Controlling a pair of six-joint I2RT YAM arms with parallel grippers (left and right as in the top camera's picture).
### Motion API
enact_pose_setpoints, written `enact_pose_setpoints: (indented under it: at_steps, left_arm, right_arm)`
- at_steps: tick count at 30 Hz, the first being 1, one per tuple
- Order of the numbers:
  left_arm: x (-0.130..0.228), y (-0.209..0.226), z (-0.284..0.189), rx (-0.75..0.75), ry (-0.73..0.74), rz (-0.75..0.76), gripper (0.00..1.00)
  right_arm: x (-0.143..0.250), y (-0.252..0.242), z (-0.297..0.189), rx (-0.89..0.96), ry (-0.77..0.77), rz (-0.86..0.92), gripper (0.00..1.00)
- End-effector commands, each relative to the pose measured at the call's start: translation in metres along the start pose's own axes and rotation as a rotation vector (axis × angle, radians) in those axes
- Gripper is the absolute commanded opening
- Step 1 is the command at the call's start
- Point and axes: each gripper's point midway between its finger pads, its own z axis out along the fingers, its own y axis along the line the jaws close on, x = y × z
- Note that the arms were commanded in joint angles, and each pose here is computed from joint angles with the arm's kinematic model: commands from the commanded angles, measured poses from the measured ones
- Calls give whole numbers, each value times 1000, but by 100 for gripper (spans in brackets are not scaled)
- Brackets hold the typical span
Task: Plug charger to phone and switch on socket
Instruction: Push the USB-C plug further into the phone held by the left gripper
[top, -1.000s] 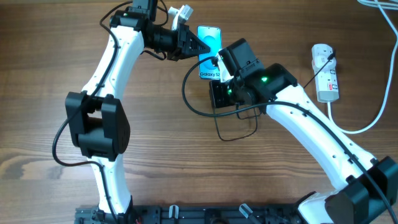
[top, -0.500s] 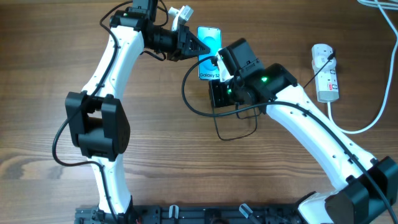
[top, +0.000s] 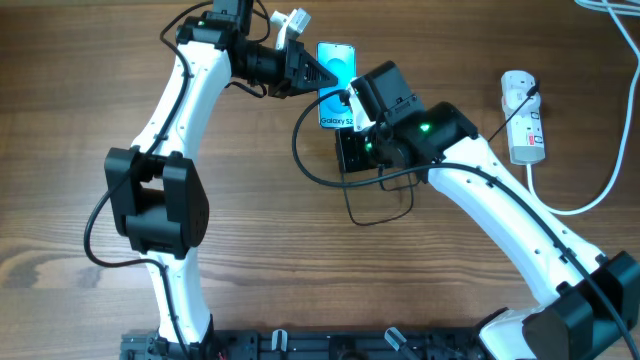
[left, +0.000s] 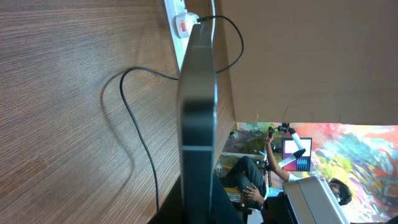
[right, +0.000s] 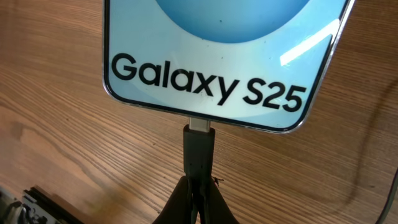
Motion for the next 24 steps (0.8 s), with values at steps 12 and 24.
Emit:
enact_pose_setpoints:
  at_steps: [12, 24]
  left_arm:
    - [2, -24, -7, 58, -5, 62, 4]
    - [2, -24, -7, 58, -4, 62, 4]
  right_arm:
    - [-7, 2, 0, -13, -14, 38, 5]
    - [-16, 4, -7, -130, -9, 108, 5]
